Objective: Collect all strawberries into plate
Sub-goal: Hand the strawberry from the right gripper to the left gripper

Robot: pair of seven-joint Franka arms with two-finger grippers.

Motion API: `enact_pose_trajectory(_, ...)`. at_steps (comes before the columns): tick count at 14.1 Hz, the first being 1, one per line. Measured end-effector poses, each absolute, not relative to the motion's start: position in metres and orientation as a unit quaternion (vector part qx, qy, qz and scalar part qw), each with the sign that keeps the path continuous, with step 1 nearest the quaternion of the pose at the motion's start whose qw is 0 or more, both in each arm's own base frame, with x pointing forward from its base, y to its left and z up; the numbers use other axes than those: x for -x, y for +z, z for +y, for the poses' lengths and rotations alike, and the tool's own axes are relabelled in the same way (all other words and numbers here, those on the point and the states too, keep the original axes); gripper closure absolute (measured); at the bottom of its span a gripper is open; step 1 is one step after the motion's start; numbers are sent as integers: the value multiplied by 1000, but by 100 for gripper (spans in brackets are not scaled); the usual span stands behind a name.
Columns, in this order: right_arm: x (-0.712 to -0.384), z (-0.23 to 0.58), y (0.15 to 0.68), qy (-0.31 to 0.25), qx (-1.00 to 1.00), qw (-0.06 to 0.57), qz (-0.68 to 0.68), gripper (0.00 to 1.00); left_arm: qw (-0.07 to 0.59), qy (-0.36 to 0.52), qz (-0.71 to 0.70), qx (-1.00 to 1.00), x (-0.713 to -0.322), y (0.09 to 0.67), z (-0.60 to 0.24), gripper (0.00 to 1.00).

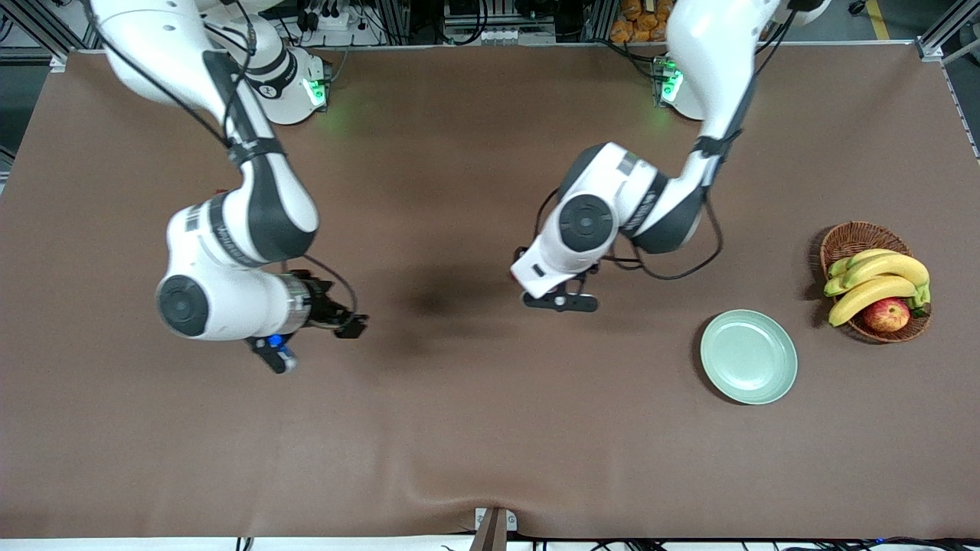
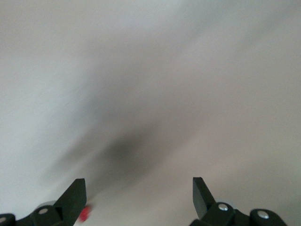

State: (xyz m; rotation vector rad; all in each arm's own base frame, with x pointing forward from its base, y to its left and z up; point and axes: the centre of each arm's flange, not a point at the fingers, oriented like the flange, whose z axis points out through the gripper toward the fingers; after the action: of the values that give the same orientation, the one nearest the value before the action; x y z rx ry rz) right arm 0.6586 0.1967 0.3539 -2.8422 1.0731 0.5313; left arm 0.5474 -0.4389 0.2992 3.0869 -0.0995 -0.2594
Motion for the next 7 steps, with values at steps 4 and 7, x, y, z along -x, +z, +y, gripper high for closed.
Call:
enact_pose_trajectory(4, -650, 142, 321, 173, 942, -37, 285, 0, 16, -51, 26, -998, -523, 238, -487, 0)
enact_pose_trajectory(7, -639, 76, 314, 186, 954, -45, 229, 0, -14, -44, 55, -997, -519, 215, -485, 0)
